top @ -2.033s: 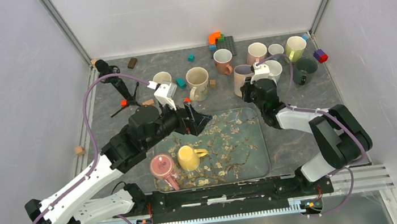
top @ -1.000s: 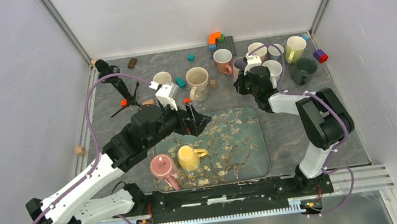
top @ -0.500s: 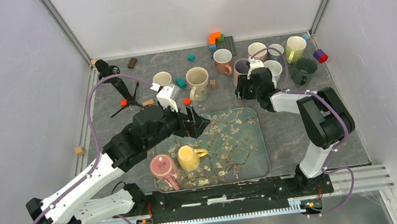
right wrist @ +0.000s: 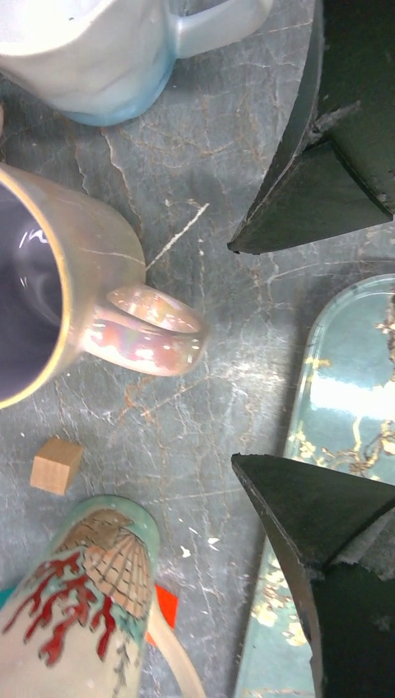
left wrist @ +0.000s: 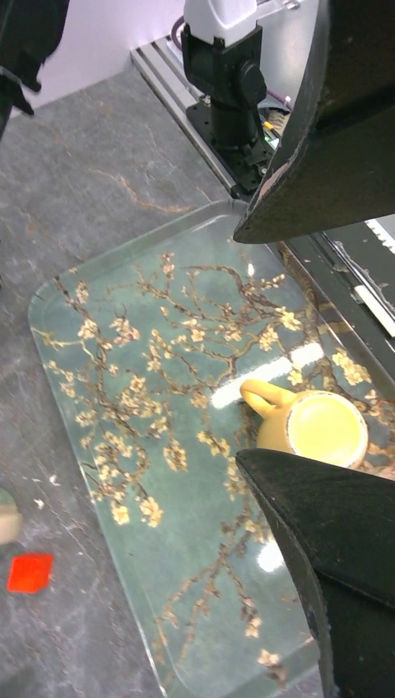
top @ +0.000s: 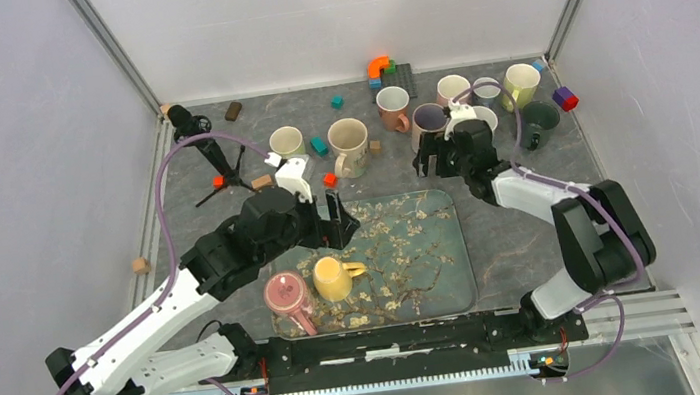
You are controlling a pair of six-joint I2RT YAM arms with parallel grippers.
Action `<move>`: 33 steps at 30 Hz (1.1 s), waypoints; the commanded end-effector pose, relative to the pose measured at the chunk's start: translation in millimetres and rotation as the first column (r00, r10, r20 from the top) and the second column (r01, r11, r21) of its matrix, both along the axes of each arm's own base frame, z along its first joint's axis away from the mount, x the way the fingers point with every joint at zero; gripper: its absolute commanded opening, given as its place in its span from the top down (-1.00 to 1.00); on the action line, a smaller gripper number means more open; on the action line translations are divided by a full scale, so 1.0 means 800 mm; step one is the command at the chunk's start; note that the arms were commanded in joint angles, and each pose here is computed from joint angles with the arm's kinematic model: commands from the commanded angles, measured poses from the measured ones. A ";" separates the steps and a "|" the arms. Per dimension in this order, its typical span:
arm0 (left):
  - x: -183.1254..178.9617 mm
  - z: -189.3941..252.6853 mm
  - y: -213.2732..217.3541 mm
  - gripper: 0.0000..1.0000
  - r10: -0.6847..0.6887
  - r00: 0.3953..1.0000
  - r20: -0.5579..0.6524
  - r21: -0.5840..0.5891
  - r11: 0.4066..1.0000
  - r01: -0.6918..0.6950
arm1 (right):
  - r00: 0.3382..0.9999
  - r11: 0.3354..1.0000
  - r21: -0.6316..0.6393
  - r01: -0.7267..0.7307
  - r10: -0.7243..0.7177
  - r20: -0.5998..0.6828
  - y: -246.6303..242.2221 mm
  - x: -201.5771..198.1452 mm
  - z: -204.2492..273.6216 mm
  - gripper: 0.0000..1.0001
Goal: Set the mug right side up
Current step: Place the cup at the center of the board.
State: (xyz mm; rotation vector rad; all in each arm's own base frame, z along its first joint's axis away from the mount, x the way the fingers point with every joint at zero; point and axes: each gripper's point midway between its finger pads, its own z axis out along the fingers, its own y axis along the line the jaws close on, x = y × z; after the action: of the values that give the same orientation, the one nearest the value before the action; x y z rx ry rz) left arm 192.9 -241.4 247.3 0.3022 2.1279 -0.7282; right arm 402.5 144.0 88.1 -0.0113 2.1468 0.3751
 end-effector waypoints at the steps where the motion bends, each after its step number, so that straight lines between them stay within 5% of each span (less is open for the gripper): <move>1: -0.007 -0.006 0.026 -0.99 0.090 0.994 -0.057 0.023 0.996 -0.089 | 0.999 0.999 0.019 -0.047 0.047 0.018 0.001 -0.025 0.016 -0.94; 17: -0.066 -0.082 0.143 -0.99 0.465 0.837 -0.289 0.245 0.881 -0.405 | 0.930 0.936 0.040 -0.349 0.341 0.139 0.070 -0.115 0.050 -0.96; 26: -0.107 -0.125 0.198 -0.99 0.675 0.638 -0.370 0.397 0.736 -0.549 | 0.857 0.871 0.016 -0.491 0.479 0.191 0.124 -0.149 0.064 -0.96; 33: -0.121 -0.157 0.179 -0.99 0.656 0.594 -0.465 0.392 0.754 -0.527 | 0.853 0.868 0.030 -0.496 0.480 0.204 0.127 -0.151 0.066 -0.96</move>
State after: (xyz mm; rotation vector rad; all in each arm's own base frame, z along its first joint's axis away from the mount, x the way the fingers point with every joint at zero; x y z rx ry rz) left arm 100.3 -90.9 132.6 -0.4757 2.6445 -0.1346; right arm 279.0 240.8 123.8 -0.5312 1.9925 0.7055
